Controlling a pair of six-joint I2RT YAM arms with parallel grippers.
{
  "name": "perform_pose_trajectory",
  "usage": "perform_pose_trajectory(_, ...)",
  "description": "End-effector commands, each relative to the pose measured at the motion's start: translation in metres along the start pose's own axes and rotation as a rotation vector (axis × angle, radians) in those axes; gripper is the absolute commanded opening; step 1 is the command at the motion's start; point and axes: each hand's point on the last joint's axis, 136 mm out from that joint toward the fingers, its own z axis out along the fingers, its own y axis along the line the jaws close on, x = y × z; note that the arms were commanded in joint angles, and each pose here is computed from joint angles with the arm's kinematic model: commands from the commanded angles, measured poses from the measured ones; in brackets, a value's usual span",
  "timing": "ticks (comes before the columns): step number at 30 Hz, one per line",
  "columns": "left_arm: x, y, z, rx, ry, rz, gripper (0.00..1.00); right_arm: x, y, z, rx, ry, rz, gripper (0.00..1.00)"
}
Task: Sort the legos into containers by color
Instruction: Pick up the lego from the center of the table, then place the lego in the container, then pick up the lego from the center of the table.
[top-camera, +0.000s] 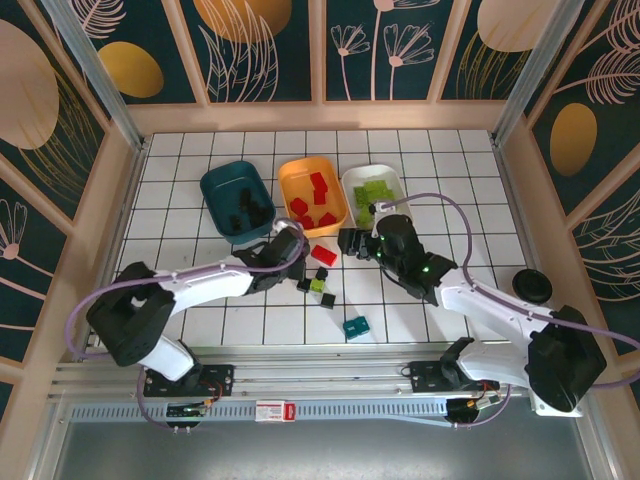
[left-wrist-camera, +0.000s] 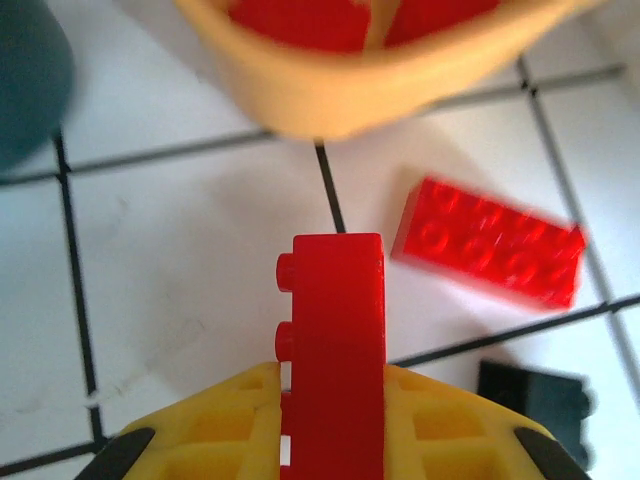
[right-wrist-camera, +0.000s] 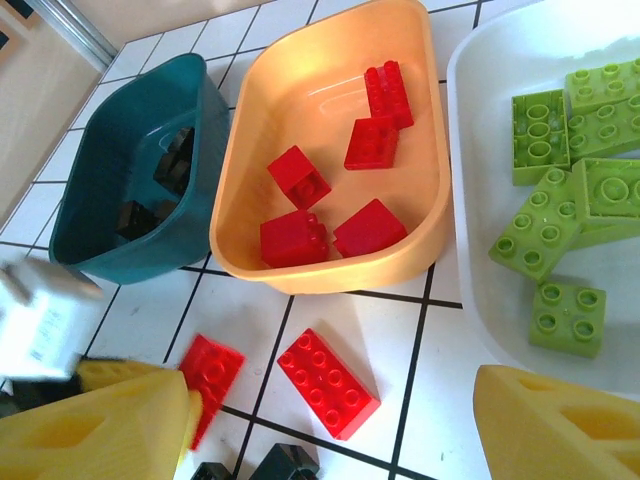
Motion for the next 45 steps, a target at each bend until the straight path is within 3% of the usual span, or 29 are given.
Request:
perform_pose_trajectory(1, -0.063, 0.000, -0.017, 0.037, -0.108, -0.055, 0.00, 0.007, -0.002, -0.003, -0.004, 0.002, 0.024, 0.75)
perform_pose_trajectory(5, -0.107, -0.009, -0.001, 0.045, -0.133, -0.059, 0.00, 0.022, -0.007, -0.002, 0.001, 0.036, 0.032, 0.75)
perform_pose_trajectory(9, -0.136, -0.005, 0.036, 0.007, -0.117, -0.078, 0.00, 0.034, -0.006, -0.003, -0.010, 0.067, 0.027, 0.75)
perform_pose_trajectory(16, -0.163, 0.004, 0.082, -0.052, -0.073, -0.084, 0.00, 0.070, 0.004, 0.002, -0.045, 0.160, -0.007, 0.75)
perform_pose_trajectory(20, -0.176, -0.001, 0.077, -0.032, -0.086, -0.089, 0.23, 0.086, 0.010, 0.010, -0.032, 0.186, -0.012, 0.76)
perform_pose_trajectory(25, -0.191, -0.016, 0.022, 0.095, -0.171, -0.133, 0.54, 0.089, 0.016, 0.027, -0.012, 0.167, 0.017, 0.78)
perform_pose_trajectory(28, -0.182, -0.024, -0.020, 0.163, -0.226, -0.141, 0.63, 0.085, 0.019, 0.041, 0.007, 0.153, 0.035, 0.79)
perform_pose_trajectory(33, -0.130, -0.026, -0.065, 0.210, -0.253, -0.145, 0.74, 0.081, 0.019, 0.068, 0.088, 0.123, 0.038, 0.81)
perform_pose_trajectory(38, -0.069, -0.002, -0.075, 0.207, -0.213, -0.201, 0.80, 0.082, 0.015, 0.093, 0.161, 0.142, -0.007, 0.82)
perform_pose_trajectory(45, -0.015, 0.029, -0.079, 0.183, -0.174, -0.262, 0.83, 0.099, 0.000, 0.120, 0.253, 0.212, -0.045, 0.82)
